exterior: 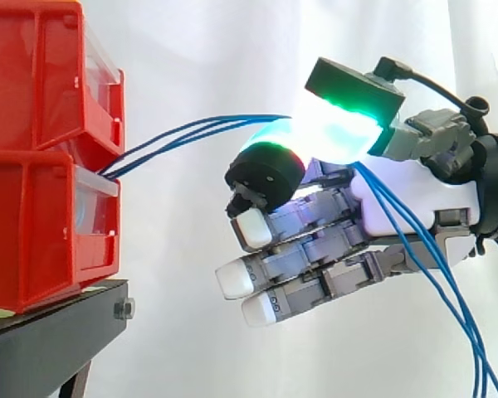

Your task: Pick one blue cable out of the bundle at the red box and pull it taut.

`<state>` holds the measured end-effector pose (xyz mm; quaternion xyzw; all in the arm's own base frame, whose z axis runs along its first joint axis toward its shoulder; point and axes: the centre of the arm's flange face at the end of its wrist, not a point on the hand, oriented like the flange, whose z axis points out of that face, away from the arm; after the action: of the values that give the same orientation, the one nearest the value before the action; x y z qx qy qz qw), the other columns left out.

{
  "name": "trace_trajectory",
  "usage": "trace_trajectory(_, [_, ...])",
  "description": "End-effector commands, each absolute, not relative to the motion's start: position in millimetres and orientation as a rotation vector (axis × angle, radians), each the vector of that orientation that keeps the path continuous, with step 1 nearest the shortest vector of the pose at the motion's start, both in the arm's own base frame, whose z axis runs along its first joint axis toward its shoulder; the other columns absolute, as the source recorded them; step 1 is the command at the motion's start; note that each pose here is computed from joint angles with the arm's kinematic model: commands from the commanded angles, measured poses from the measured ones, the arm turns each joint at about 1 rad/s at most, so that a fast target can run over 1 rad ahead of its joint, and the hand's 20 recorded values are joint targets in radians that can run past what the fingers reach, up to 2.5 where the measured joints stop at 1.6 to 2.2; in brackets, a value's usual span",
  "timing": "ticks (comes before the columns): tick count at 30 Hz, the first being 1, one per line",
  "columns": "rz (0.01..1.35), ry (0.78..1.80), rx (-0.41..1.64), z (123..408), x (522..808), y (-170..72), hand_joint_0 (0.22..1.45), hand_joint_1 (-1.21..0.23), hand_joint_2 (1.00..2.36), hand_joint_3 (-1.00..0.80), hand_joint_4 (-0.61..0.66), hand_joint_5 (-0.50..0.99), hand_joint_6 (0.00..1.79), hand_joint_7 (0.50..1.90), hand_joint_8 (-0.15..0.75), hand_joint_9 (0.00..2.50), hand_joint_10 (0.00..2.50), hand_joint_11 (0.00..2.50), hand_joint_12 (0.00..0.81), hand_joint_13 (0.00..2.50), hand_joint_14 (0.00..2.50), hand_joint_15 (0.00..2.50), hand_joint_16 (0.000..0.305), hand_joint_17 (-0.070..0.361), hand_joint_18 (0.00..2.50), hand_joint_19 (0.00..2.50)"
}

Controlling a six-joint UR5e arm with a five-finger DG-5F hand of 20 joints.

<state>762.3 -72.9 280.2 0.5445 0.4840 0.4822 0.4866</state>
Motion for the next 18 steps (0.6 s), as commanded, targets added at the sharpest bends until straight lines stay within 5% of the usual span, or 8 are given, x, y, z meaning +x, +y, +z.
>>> trace_trajectory(1, [1.173,1.178,1.325,280.3,762.2,-72.9,0.52,-1.00,1.00,-0.50,0.16,-0.13,0.90,1.23,0.325,0.88,0.02,0.64,0.348,0.64,0.02,0.35,0.055,0.123,0.47,0.24])
trace_trajectory(6, [1.170,1.179,1.327,280.0,761.8,-73.1,0.44,-0.81,1.00,-0.50,0.13,-0.12,0.91,1.12,0.356,0.91,0.02,0.64,0.374,0.64,0.01,0.36,0.060,0.135,0.46,0.29])
trace_trajectory(12, [1.172,1.177,1.326,279.3,762.5,-73.0,0.47,-0.53,1.00,-0.50,0.11,-0.11,0.89,1.17,0.363,0.91,0.02,0.60,0.373,0.61,0.01,0.37,0.058,0.131,0.42,0.38])
trace_trajectory(18, [1.168,1.181,1.329,278.7,761.8,-73.1,0.56,-0.56,1.00,-0.50,0.11,-0.11,0.88,1.23,0.344,0.91,0.01,0.60,0.341,0.61,0.02,0.40,0.051,0.115,0.38,0.42])
